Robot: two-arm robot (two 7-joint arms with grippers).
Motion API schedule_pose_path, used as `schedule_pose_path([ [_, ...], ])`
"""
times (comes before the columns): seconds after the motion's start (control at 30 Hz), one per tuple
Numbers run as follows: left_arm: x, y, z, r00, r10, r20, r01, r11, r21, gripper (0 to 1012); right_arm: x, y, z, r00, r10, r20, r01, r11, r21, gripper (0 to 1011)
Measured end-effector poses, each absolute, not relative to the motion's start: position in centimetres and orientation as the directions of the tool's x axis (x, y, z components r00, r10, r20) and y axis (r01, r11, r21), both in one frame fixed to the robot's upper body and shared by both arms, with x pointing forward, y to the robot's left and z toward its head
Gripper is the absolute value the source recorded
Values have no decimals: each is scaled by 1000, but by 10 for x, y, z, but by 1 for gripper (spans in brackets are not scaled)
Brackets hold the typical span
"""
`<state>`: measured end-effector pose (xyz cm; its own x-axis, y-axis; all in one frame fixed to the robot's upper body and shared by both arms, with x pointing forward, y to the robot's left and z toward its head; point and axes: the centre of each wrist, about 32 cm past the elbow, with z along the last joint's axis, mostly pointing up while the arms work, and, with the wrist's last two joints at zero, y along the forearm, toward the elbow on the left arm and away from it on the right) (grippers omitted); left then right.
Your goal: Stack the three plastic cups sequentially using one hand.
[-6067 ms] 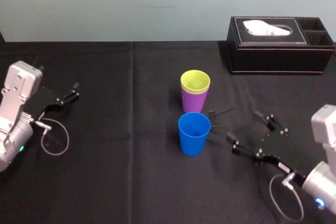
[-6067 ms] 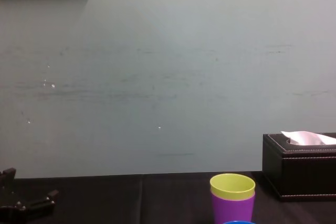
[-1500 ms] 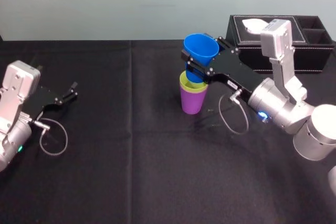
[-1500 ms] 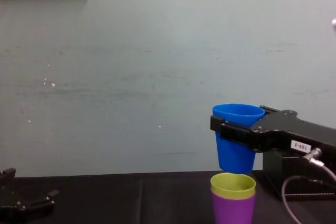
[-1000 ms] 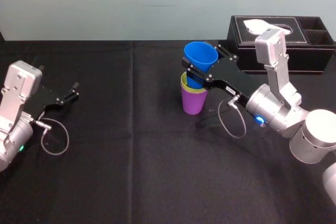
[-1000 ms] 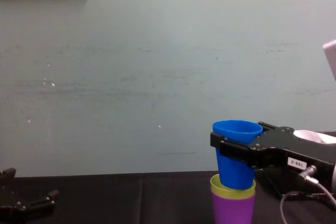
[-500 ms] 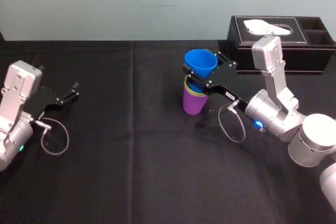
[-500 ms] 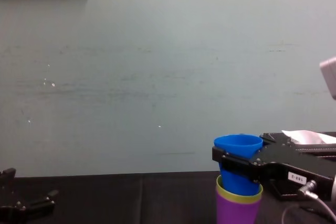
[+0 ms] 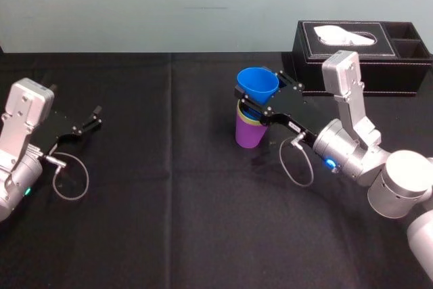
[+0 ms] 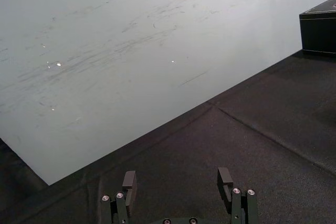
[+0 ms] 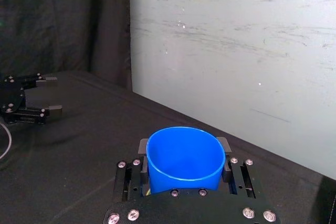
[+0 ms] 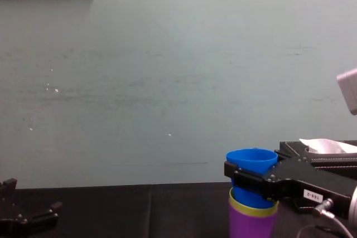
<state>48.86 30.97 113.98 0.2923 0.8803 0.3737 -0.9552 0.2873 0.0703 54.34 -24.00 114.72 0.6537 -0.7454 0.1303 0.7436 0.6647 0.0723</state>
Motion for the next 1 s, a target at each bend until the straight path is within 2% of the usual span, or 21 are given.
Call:
schedule_pose_path([
  [1.0, 489, 310, 1140, 292, 880, 374, -955, 287, 70, 1011, 546, -234, 1129, 653, -749, 111, 745, 662, 80, 735],
])
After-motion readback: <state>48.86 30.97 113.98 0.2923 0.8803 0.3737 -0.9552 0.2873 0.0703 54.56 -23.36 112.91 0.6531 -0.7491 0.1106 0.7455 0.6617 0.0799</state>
